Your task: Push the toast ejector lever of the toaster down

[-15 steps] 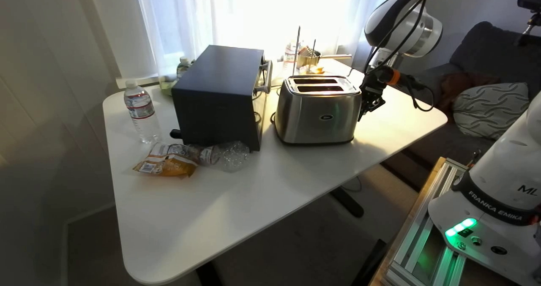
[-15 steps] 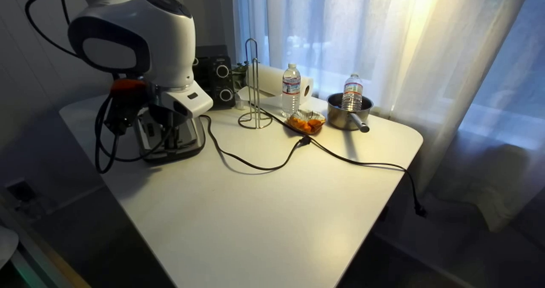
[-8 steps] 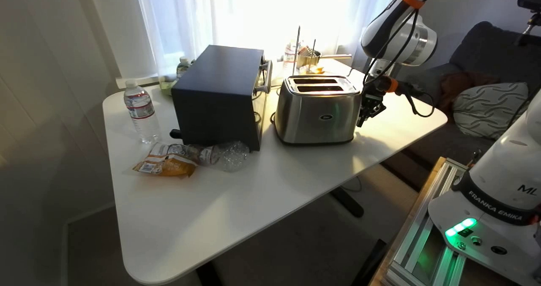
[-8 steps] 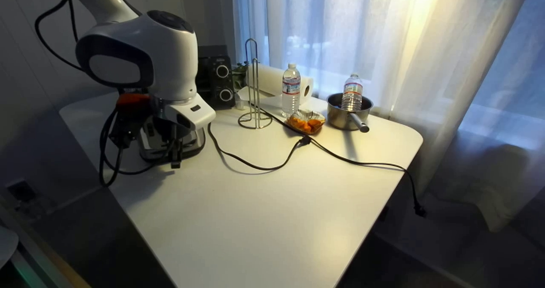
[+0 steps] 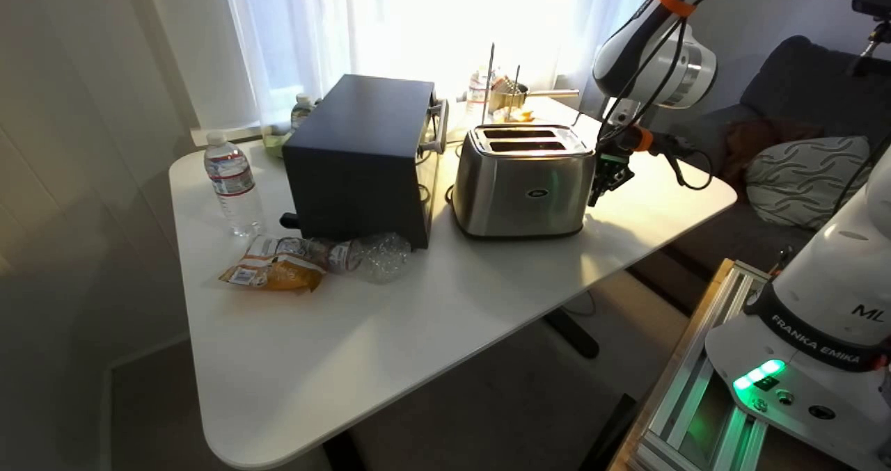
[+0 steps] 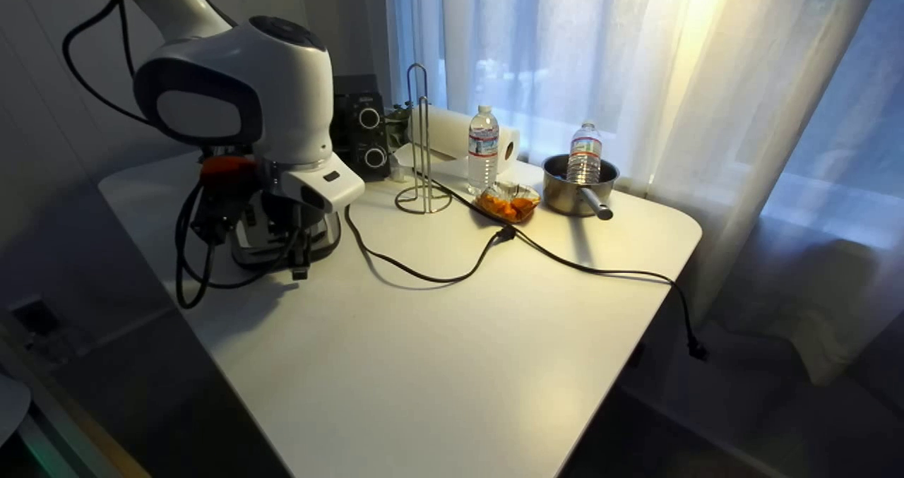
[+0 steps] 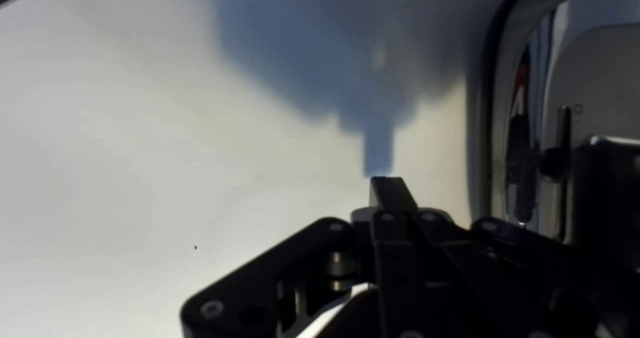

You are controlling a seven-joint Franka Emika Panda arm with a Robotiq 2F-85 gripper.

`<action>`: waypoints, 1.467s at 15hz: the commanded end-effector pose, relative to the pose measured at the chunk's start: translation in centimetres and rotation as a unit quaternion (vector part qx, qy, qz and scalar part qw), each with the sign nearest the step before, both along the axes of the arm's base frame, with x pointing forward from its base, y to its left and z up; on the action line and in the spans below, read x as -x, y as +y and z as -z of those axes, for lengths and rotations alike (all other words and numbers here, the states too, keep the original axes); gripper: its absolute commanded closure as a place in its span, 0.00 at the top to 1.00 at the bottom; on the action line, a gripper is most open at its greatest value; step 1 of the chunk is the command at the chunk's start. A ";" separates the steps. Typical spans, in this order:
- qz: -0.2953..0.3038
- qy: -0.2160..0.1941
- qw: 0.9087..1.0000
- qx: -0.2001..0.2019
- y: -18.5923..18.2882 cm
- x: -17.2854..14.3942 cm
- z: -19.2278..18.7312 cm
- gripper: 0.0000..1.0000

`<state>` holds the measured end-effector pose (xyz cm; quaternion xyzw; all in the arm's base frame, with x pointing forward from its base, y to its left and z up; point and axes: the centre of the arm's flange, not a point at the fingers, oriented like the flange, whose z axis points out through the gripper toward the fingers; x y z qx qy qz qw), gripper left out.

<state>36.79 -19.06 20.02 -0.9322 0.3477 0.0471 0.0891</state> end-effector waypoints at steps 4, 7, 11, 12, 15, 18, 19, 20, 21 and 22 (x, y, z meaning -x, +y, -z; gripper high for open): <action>-0.024 0.004 0.999 0.039 -0.8 -1.7 -6.8 0.01; -0.045 0.005 0.998 0.036 -0.8 -1.0 -11.2 0.02; -0.085 -0.011 0.996 0.021 0.2 1.3 -17.8 0.05; -0.096 -0.025 0.995 0.015 0.7 2.0 -19.5 0.28; -0.127 -0.070 0.989 0.015 2.0 3.5 -23.7 0.41; -0.180 -0.117 0.976 0.032 3.4 4.4 -27.2 0.63; -0.208 -0.127 0.969 0.037 3.9 4.7 -28.1 0.69; -0.232 -0.136 0.963 0.035 4.4 4.9 -28.9 0.77; -0.254 -0.147 0.955 0.034 5.0 5.3 -29.6 0.83; -0.277 -0.159 0.947 0.033 5.6 5.9 -30.3 0.89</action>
